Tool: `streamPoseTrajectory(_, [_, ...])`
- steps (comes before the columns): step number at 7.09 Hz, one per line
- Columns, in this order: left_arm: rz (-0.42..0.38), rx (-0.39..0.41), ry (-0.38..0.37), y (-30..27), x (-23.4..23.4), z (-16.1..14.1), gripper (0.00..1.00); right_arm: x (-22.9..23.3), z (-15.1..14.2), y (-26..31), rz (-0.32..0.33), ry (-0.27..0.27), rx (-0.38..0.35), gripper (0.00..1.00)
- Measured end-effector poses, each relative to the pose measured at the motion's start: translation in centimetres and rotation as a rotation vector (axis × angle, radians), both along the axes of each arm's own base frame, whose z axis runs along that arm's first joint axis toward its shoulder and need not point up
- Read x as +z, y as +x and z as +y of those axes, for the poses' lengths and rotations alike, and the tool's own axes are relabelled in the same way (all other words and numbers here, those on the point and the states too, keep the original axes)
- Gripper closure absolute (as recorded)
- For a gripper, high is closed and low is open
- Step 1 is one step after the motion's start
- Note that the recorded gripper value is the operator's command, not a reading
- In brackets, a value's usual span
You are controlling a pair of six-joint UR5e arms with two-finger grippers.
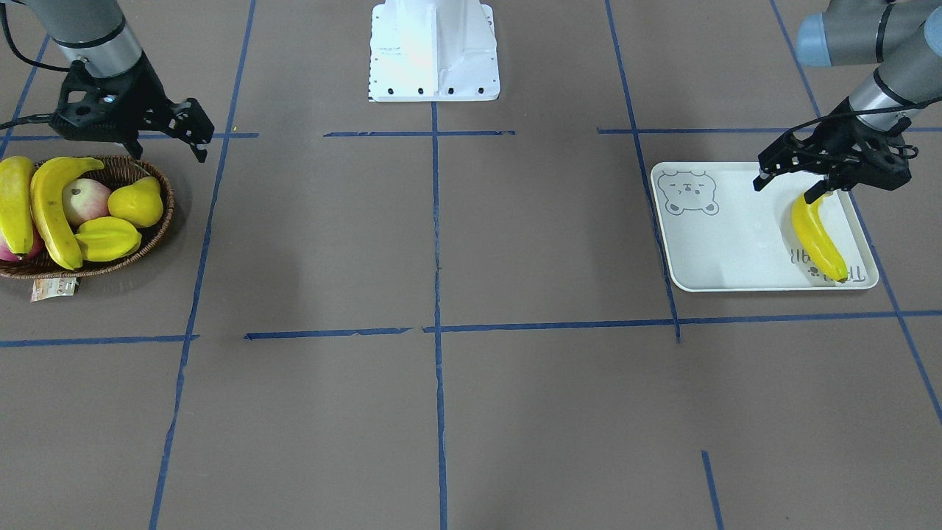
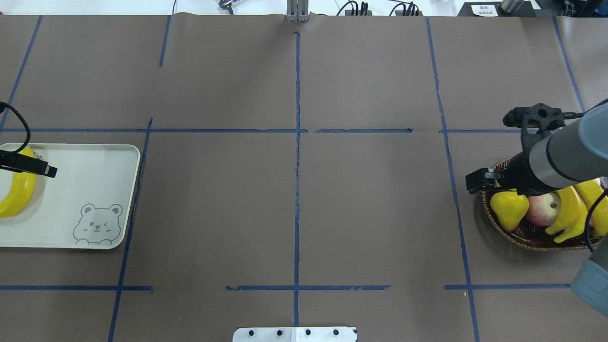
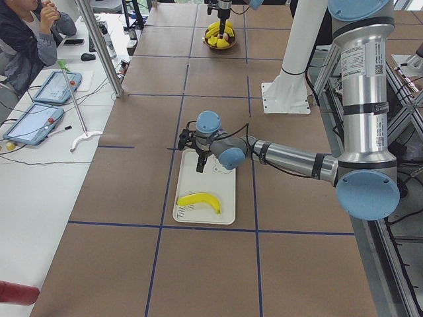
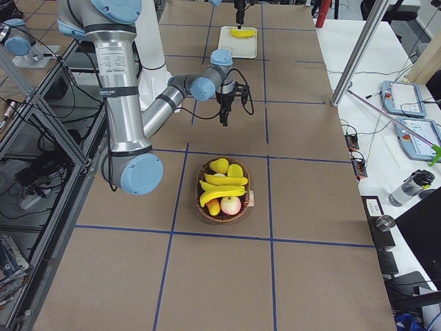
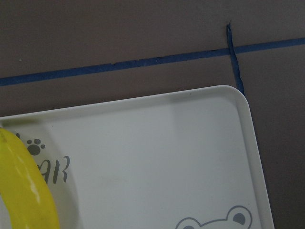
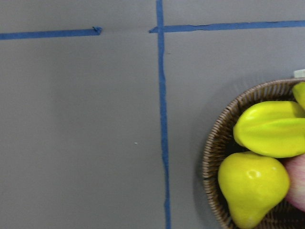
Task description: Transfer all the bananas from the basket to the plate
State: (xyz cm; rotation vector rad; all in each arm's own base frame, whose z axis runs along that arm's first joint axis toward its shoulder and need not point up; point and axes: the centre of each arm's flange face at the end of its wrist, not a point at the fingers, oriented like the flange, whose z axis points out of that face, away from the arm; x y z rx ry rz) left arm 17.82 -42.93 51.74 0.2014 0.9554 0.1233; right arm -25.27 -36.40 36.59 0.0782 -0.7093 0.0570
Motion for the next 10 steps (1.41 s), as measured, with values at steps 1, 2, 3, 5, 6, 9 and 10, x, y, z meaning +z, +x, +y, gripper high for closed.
streamPoseTrajectory(1, [0.000,0.001,0.000,0.2,0.0,-0.1,0.00,1.5,0.3,1.9,0.032,0.019,-0.028,0.00])
streamPoseTrajectory(2, [0.000,0.002,0.000,0.3,0.0,-0.3,0.00,3.2,0.6,3.7,0.054,0.033,-0.046,0.00])
streamPoseTrajectory(3, [0.000,0.002,0.001,0.3,0.0,-0.3,0.00,5.2,1.2,5.6,0.047,0.048,-0.052,0.00])
streamPoseTrajectory(5, [0.000,0.003,0.001,0.4,0.0,-0.4,0.00,10.4,2.7,8.3,-0.038,0.073,-0.033,0.00])
streamPoseTrajectory(6, [0.001,0.003,0.002,0.4,0.0,-0.4,0.00,12.8,3.0,8.8,-0.094,0.075,0.007,0.00])
streamPoseTrajectory(9, [0.004,0.004,0.005,0.5,-0.2,-0.5,0.00,17.0,4.0,9.7,-0.177,0.034,0.108,0.00])
streamPoseTrajectory(10, [0.005,0.003,0.006,0.5,-0.4,-0.5,0.00,18.6,4.3,10.0,-0.156,0.012,0.117,0.00])
